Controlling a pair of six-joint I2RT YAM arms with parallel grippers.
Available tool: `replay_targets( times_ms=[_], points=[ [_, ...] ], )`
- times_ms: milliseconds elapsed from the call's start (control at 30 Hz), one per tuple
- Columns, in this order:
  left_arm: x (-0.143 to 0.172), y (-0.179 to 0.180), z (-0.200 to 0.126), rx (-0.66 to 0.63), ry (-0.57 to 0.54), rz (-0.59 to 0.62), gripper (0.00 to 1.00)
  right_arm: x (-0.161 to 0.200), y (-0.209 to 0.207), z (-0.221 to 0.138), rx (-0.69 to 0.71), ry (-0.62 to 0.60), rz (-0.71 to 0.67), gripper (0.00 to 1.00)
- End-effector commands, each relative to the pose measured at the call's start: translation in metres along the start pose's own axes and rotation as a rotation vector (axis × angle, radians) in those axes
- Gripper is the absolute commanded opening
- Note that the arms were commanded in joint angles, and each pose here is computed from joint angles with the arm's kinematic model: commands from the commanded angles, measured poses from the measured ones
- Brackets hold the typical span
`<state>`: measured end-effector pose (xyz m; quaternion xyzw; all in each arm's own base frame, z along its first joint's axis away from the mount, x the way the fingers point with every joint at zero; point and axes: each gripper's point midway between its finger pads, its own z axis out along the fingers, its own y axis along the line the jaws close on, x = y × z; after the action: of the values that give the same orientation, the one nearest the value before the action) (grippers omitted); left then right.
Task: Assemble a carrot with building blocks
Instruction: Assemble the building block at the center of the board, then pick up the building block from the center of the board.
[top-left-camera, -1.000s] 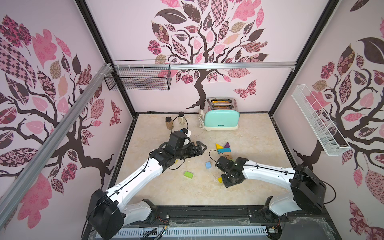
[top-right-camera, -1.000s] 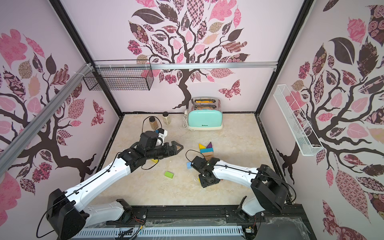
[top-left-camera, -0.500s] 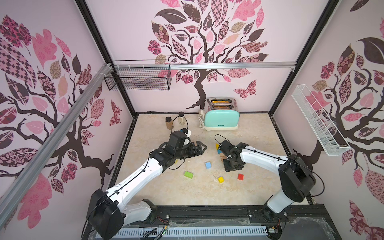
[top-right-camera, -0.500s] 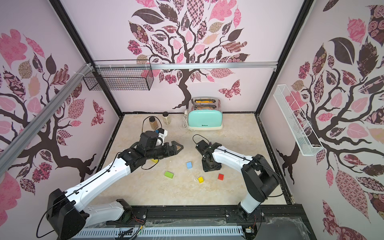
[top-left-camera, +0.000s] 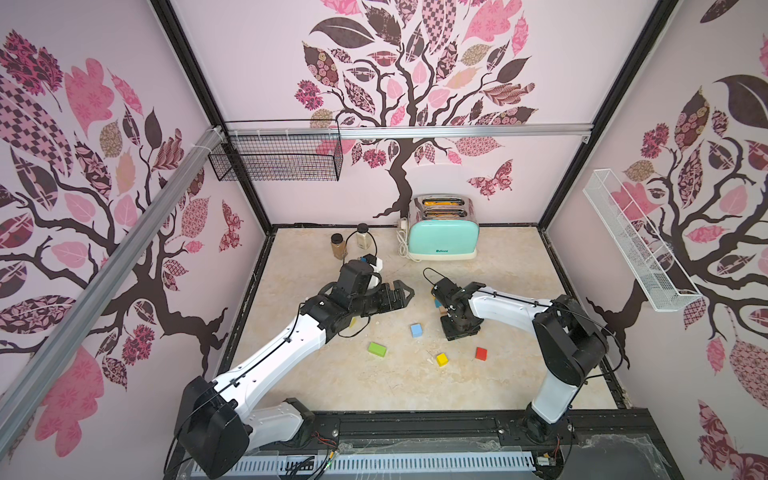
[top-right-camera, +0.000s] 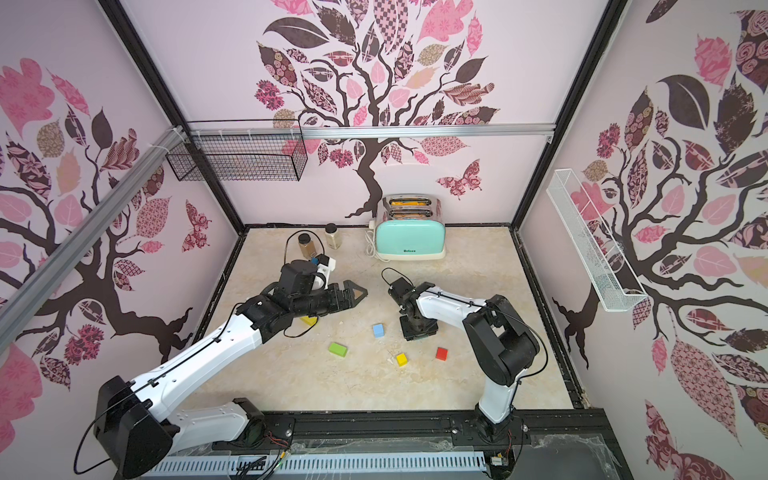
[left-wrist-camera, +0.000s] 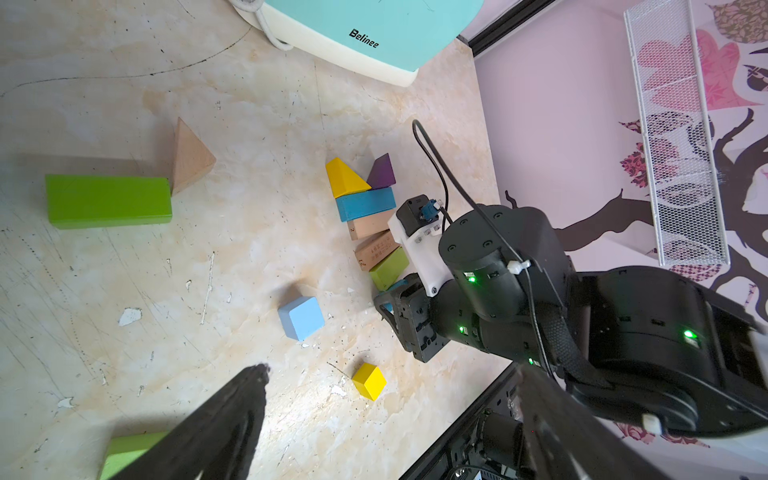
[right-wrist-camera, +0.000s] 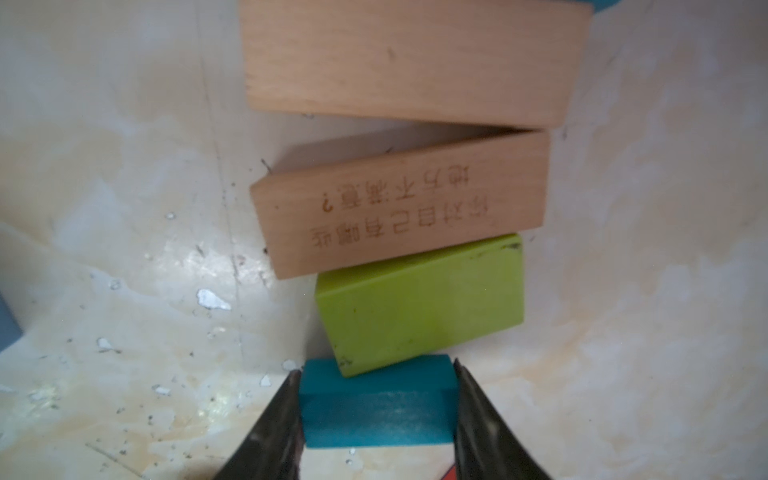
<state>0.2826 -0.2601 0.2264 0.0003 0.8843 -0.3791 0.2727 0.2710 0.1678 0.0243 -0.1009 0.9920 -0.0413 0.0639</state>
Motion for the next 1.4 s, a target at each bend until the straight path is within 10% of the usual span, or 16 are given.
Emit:
replay_targets(
  times_ms=[0,433,967,1367],
  points=[
    [-0.010,-0.008,-0.001,0.009,-0.024,0.021,0.98,-0.014,0.001,-0.002,0.002,-0.038,-0.006,0.36],
    [0.010,-0.003,0.013,-0.027,0.079,0.092,0.98,-0.014,0.008,-0.023,-0.099,-0.061,0.025,0.67],
    [0.155,-0.023,0.073,-0.067,0.453,0.561,0.89,-0.014,-0.085,-0.126,-0.173,-0.223,0.431,0.73],
    [0.192,0.000,0.118,-0.125,0.509,0.749,0.86,-0.006,-0.079,-0.134,-0.244,-0.252,0.439,0.72]
  ],
)
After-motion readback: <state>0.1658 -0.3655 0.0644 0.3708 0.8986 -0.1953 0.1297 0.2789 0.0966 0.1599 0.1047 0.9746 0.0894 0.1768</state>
